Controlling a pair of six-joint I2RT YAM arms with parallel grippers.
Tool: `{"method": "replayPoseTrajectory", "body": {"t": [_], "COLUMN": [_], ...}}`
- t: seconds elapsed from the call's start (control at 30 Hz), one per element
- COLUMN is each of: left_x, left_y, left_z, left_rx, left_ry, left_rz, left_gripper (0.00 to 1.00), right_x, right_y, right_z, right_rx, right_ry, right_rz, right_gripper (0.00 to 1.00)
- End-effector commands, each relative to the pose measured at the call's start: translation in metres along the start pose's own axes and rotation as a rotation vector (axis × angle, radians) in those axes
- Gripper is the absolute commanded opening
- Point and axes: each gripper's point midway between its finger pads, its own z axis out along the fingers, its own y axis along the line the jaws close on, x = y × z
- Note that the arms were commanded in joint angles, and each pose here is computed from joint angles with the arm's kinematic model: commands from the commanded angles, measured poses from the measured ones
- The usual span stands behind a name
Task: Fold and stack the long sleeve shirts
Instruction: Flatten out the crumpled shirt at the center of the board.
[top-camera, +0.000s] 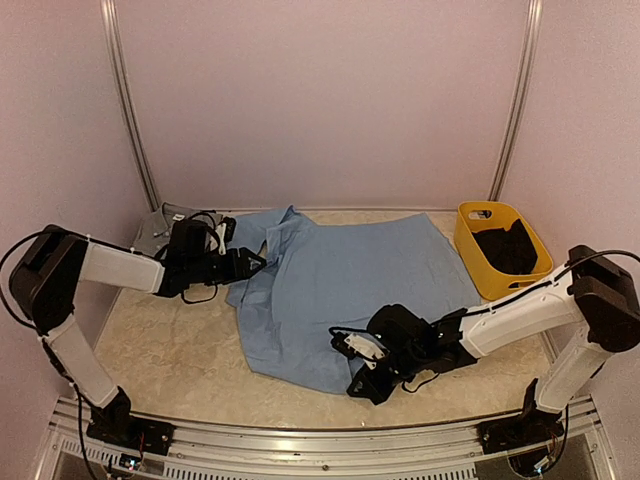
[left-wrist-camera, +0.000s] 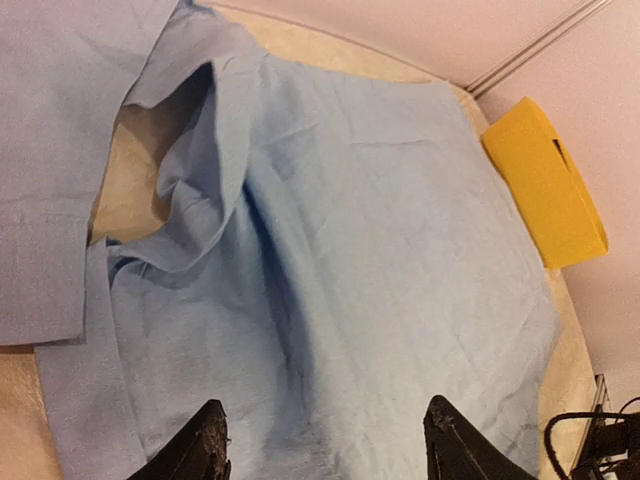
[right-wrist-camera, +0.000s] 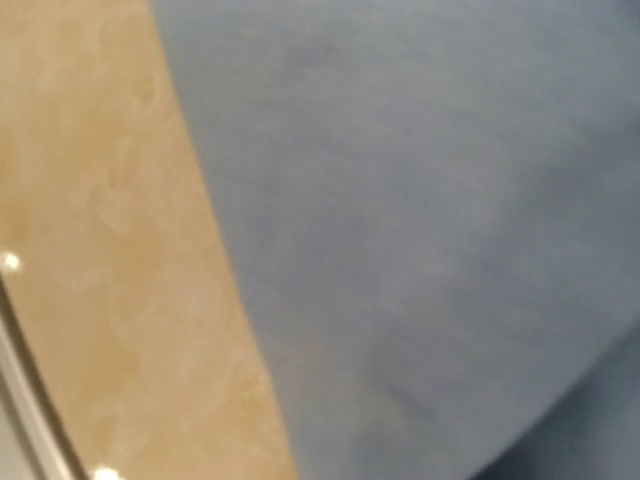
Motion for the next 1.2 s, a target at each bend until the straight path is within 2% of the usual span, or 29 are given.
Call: {"method": "replayPoseTrajectory", "body": {"t": [0.0, 0.13, 0.23, 0.43, 0.57, 0.7, 0.87, 1.17], "left_x": [-0.027, 0.004, 0.025, 0.065, 0.081, 0.103, 0.125, 0.150], "left_y": [-0.063, -0.087, -0.104, -0.133, -0.149, -0.156, -0.144, -0.125], "left_z": [-0.042, -0.080, -0.103, -0.144, -0.160, -0.163, -0.151, -0.124], "left_rx": [0.246, 0.313, 0.330, 0.401, 0.387, 0.394, 0.357, 0.305], "left_ry": [-0.180, -0.258, -0.292, -0.335, -0.342, -0.306, -0.243, -0.150], "left_rz": [0.134, 0.246, 0.347, 0.448, 0.545, 0.584, 0.563, 0.511], "left_gripper": [0.64, 0.67, 0.67, 0.69, 0.70, 0.69, 0.67, 0.59], "right_x": [-0.028, -0.080, -0.113, -0.142, -0.151, -0.154, -0.159, -0.164], "right_y": [0.036, 0.077, 0.090, 0.062, 0.056, 0.051, 0.038, -0.007], "right_z": [-0.016, -0.052, -0.078, -0.102, -0.107, -0.108, -0.105, -0.096], "right_rx": [-0.140, -0.278, -0.386, -0.524, -0.635, -0.736, -0.797, -0.726], "right_ry": [-0.065, -0.163, -0.222, -0.288, -0.297, -0.315, -0.328, -0.359], "right_rz": [0.010, 0.038, 0.118, 0.370, 0.453, 0.529, 0.589, 0.654], "right_gripper": [0.00, 0.00, 0.00, 0.00, 0.00, 0.00, 0.00, 0.00]}}
